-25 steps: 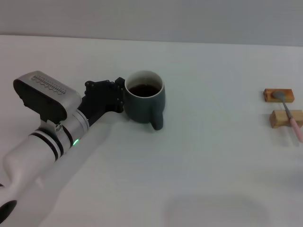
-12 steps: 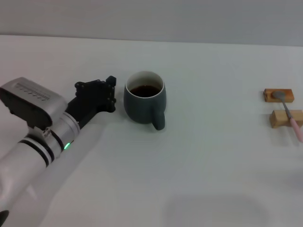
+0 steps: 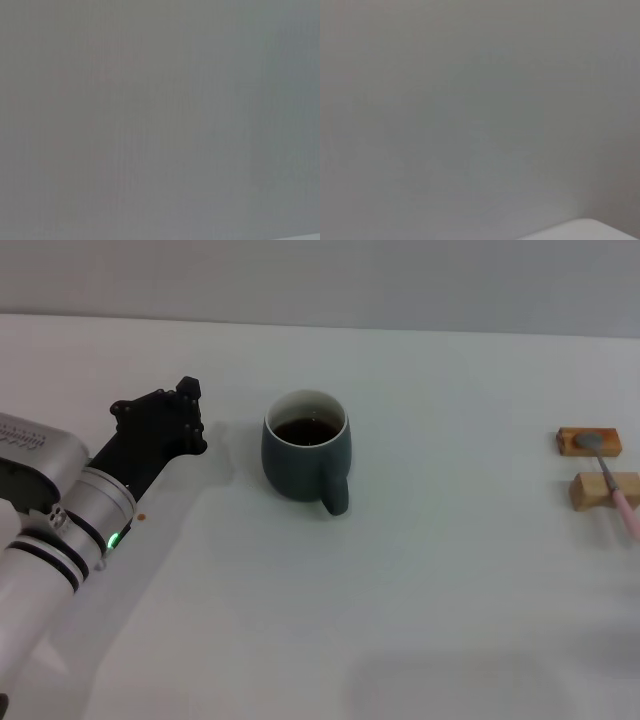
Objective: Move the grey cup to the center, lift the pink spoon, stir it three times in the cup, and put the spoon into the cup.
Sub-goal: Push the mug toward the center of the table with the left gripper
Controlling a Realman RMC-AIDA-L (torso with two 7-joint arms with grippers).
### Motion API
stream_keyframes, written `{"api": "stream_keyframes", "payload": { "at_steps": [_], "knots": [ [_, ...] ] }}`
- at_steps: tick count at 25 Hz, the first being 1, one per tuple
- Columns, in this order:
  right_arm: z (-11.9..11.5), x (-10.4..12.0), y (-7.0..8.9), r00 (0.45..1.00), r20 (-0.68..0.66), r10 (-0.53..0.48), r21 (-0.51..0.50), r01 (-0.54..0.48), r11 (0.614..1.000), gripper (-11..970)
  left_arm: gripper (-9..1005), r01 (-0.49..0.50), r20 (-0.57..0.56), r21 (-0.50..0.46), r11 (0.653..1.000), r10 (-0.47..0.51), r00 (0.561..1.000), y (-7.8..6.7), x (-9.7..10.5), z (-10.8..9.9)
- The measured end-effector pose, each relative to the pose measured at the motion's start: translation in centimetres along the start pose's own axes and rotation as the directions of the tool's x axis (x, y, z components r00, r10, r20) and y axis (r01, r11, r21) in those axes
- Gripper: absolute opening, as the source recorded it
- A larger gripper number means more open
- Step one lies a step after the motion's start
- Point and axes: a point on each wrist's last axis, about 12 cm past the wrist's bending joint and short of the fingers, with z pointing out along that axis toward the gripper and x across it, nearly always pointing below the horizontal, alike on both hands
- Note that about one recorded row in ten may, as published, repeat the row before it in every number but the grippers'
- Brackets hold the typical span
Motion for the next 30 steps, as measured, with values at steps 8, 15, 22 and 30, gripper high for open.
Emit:
{"api": "stream_keyframes", "payload": {
  "at_steps": [8, 15, 22, 30],
  "knots": [
    [-3.0, 0.2, 1.9, 0.999, 0.033, 0.015, -0.137, -0.010, 0.991, 573, 90, 0.007, 0.017, 0.001, 1.000, -0.007, 1.000, -0.2, -0.2, 0.2],
    [-3.9, 0.9, 2.6, 1.000, -0.011, 0.002, -0.201, -0.004, 0.980, 572, 213, 0.004, 0.012, 0.003, 1.000, -0.004, 1.000, -0.2, -0.3, 0.4],
    [-3.9, 1.8, 3.1, 0.996, -0.083, -0.012, -0.236, -0.008, 0.972, 573, 316, 0.004, 0.003, 0.001, 1.000, -0.004, 1.000, -0.2, -0.2, 0.4],
    [-4.2, 2.3, 3.4, 0.991, -0.131, -0.036, -0.268, -0.001, 0.963, 573, 315, 0.004, -0.015, -0.002, 1.000, -0.004, 1.000, -0.3, 0.0, 0.4]
  ]
}}
